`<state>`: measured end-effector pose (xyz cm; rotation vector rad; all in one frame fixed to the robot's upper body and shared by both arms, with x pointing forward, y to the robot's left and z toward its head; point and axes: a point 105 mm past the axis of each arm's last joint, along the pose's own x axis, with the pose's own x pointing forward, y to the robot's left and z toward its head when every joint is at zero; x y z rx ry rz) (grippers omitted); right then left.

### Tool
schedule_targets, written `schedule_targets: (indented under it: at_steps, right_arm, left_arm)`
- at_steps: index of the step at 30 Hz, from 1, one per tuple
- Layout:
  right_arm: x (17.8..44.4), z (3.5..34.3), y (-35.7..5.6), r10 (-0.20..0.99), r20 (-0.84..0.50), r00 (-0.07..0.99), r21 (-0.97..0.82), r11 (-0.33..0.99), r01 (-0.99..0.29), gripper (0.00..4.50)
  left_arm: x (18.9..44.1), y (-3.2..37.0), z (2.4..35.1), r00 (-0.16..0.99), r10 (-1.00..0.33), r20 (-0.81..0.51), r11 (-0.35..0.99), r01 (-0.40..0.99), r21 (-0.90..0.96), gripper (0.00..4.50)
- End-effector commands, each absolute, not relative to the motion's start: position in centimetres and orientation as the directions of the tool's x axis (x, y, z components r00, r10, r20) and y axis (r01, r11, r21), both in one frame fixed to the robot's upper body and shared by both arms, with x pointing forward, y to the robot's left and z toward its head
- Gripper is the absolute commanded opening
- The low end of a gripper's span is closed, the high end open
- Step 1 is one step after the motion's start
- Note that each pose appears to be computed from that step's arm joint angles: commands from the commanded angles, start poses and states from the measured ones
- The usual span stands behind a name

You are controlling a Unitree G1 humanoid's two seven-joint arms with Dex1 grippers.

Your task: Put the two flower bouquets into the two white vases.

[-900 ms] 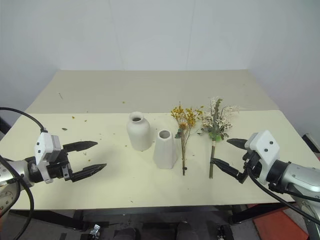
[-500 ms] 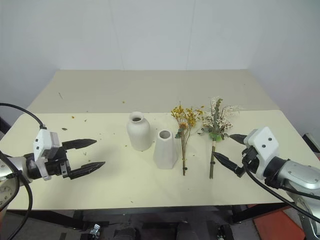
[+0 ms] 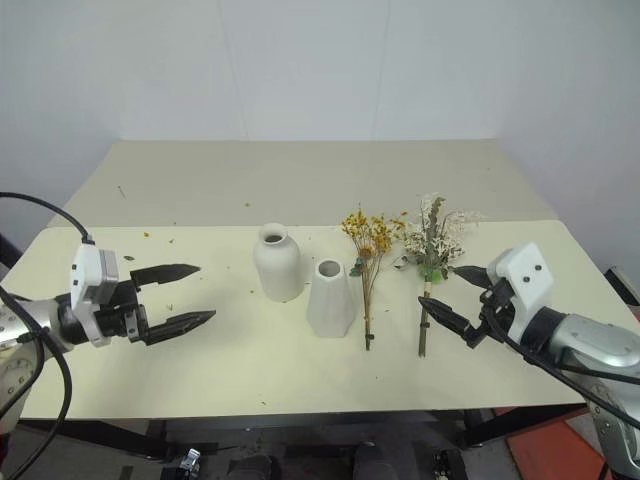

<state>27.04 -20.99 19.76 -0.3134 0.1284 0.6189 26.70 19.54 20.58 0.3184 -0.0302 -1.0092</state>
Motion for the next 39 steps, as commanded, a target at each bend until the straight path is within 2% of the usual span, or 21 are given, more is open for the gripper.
schedule_targets:
  at_steps: [1,8,16,27,32,35,39]
  right_arm:
    - [27.3,20.5,-20.5,0.51,-0.248,0.823,-0.234,0.793,-0.562,4.48]
    - [29.3,19.7,-21.3,0.367,-0.381,0.849,-0.116,0.892,-0.437,4.48]
    - [30.7,18.5,-20.7,0.301,-0.498,0.814,-0.035,0.93,-0.365,4.48]
    - [35.4,15.8,-21.5,0.009,-0.643,0.766,-0.131,0.984,-0.121,4.48]
    - [36.9,15.0,-20.9,-0.001,-0.668,0.744,-0.102,0.991,-0.091,4.48]
    - [37.7,14.5,-21.0,-0.015,-0.666,0.746,-0.106,0.992,-0.074,3.88]
    - [38.6,14.9,-20.9,-0.029,-0.633,0.774,-0.132,0.989,-0.071,2.59]
  left_arm:
    - [27.0,19.3,22.1,0.506,-0.856,-0.102,0.461,0.838,0.294,4.5]
    - [27.6,17.6,25.0,0.402,-0.912,-0.082,0.355,0.873,0.335,4.5]
    - [29.6,17.0,27.5,0.389,-0.916,-0.096,0.33,0.867,0.373,4.5]
    - [30.3,15.4,28.4,0.308,-0.945,-0.108,0.246,0.889,0.387,4.5]
    - [30.3,15.2,28.6,0.3,-0.948,-0.108,0.236,0.888,0.394,4.5]
    - [30.3,15.2,28.7,0.3,-0.948,-0.106,0.236,0.887,0.397,4.5]
    - [30.4,15.4,28.4,0.313,-0.943,-0.111,0.247,0.885,0.395,4.5]
